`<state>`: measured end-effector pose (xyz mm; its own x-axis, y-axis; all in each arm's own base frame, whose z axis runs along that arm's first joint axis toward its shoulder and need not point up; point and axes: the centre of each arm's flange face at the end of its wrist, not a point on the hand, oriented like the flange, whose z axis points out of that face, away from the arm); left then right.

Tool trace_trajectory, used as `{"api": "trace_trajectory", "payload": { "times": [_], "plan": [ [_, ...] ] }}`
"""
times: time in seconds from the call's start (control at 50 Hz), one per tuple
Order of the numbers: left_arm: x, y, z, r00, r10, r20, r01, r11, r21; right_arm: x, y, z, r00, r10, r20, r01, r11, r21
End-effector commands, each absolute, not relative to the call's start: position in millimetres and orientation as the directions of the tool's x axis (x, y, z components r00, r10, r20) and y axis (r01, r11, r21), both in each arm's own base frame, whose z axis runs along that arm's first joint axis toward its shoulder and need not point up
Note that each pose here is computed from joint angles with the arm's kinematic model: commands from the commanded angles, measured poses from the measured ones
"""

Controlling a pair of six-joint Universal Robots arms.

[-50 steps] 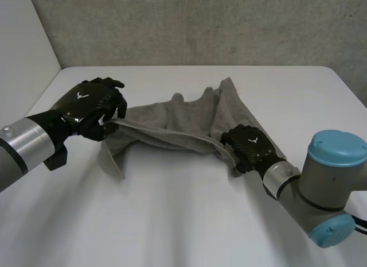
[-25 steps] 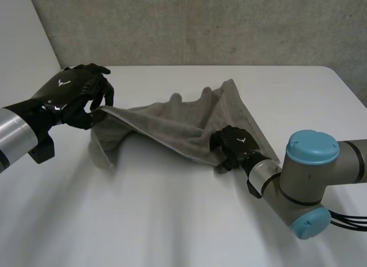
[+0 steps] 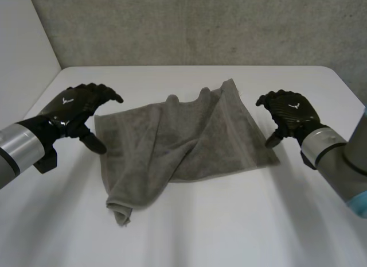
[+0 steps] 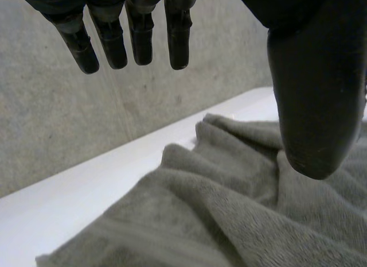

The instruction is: Fold the towel.

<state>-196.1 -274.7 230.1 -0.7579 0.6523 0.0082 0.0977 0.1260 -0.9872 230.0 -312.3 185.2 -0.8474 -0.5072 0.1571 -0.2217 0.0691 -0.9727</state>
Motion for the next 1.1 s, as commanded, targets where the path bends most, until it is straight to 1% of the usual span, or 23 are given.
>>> {"api": "trace_trajectory", "payload": {
  "times": [0.02,0.04,0.06,0.1,0.12,0.16,0.26,0.34,0.38,0.44,0.46,0.48,0.52,0.56,0.92,1.1],
  "plan": [
    [-195,-269,219,-0.750,0.661,-0.026,0.161,0.144,-0.976,216,-311,181,-0.796,-0.538,0.278,-0.366,0.061,-0.929],
    [-196,-267,219,-0.748,0.663,-0.028,0.166,0.146,-0.975,214,-311,179,-0.783,-0.539,0.310,-0.397,0.050,-0.916],
    [-196,-267,219,-0.748,0.663,-0.028,0.166,0.146,-0.975,214,-311,179,-0.783,-0.539,0.310,-0.398,0.050,-0.916],
    [-195,-262,219,-0.752,0.659,-0.019,0.168,0.164,-0.972,210,-312,174,-0.760,-0.539,0.362,-0.450,0.036,-0.892],
    [-195,-262,219,-0.752,0.659,-0.019,0.168,0.164,-0.972,210,-312,174,-0.760,-0.539,0.362,-0.450,0.036,-0.892],
    [-193,-254,218,-0.758,0.652,-0.009,0.169,0.183,-0.968,206,-314,168,-0.743,-0.543,0.392,-0.485,0.033,-0.874],
    [-193,-244,212,-0.766,0.643,0.004,0.173,0.212,-0.962,205,-317,158,-0.725,-0.556,0.407,-0.510,0.036,-0.860],
    [-193,-236,206,-0.786,0.618,0.006,0.182,0.241,-0.953,208,-316,151,-0.698,-0.591,0.404,-0.516,0.024,-0.856],
    [-193,-229,198,-0.806,0.592,-0.004,0.198,0.263,-0.944,212,-316,145,-0.670,-0.622,0.405,-0.520,0.004,-0.854],
    [-196,-224,195,-0.811,0.585,-0.013,0.209,0.268,-0.941,214,-317,139,-0.651,-0.639,0.409,-0.530,-0.002,-0.848],
    [-199,-221,191,-0.818,0.575,-0.026,0.223,0.274,-0.935,214,-317,139,-0.651,-0.639,0.409,-0.530,-0.002,-0.848],
    [-199,-221,191,-0.818,0.575,-0.026,0.223,0.274,-0.935,214,-318,135,-0.647,-0.644,0.408,-0.534,0.001,-0.845],
    [-198,-217,184,-0.840,0.541,-0.048,0.239,0.288,-0.927,214,-320,133,-0.645,-0.647,0.407,-0.535,0.003,-0.845],
    [-197,-217,182,-0.848,0.528,-0.056,0.241,0.289,-0.926,215,-320,130,-0.644,-0.651,0.402,-0.535,0.007,-0.845],
    [-196,-218,172,-0.850,0.524,-0.052,0.243,0.302,-0.922,216,-330,108,-0.639,-0.666,0.384,-0.540,0.033,-0.841],
    [-196,-220,173,-0.851,0.522,-0.058,0.240,0.288,-0.927,217,-336,104,-0.641,-0.659,0.393,-0.537,0.019,-0.843]
  ]
}}
